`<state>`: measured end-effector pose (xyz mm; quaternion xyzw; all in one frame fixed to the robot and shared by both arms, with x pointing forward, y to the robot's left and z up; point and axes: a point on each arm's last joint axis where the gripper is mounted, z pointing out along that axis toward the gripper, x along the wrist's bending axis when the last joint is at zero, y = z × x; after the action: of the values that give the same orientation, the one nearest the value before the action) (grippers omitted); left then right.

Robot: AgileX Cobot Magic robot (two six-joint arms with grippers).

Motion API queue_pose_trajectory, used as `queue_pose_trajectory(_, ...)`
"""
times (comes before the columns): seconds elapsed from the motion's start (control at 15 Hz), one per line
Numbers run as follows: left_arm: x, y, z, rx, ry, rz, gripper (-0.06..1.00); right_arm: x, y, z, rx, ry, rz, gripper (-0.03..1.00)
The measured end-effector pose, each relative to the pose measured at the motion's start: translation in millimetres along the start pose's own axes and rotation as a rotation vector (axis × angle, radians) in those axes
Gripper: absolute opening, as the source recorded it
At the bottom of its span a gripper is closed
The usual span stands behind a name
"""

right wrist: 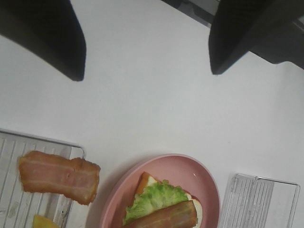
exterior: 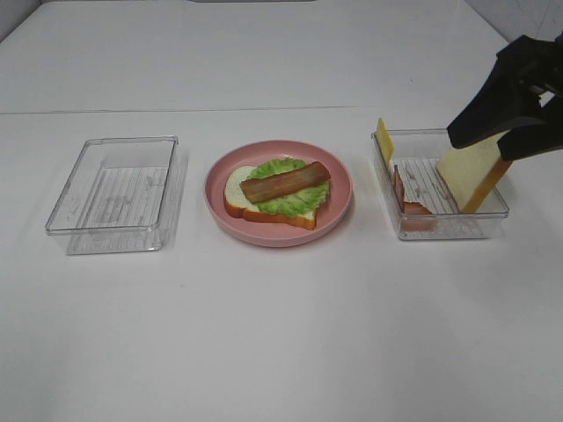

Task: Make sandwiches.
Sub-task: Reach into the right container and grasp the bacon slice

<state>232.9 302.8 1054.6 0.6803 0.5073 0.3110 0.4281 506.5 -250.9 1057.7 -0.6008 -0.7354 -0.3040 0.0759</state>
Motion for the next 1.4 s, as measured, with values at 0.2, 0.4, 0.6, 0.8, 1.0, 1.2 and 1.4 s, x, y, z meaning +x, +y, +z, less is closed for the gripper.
queue_pose_trajectory(0.2,0,0,0,0.000,0.000,0.000,0.77,-6,29,15,0.049,-0.008,-0.017,0.67)
queue_pose_trajectory(0.4,0,0,0,0.000,0.000,0.000,0.77,2,61,46,0.188,-0.154,0.020,0.66)
queue_pose_trajectory(0.6,0,0,0,0.000,0.000,0.000,0.77,-3,87,71,0.246,-0.238,0.055,0.66)
queue_pose_trajectory(0.8,0,0,0,0.000,0.000,0.000,0.77,-11,103,94,0.275,-0.234,0.064,0.65)
queue_pose_trajectory(1.0,0,0,0,0.000,0.000,0.000,0.77,-27,104,125,0.369,-0.227,0.098,0.60)
queue_pose_trajectory(1.2,0,0,0,0.000,0.000,0.000,0.77,-40,98,150,0.432,-0.214,0.135,0.58)
queue_pose_trajectory(1.4,0,0,0,0.000,0.000,0.000,0.77,-44,98,159,0.437,-0.215,0.150,0.43)
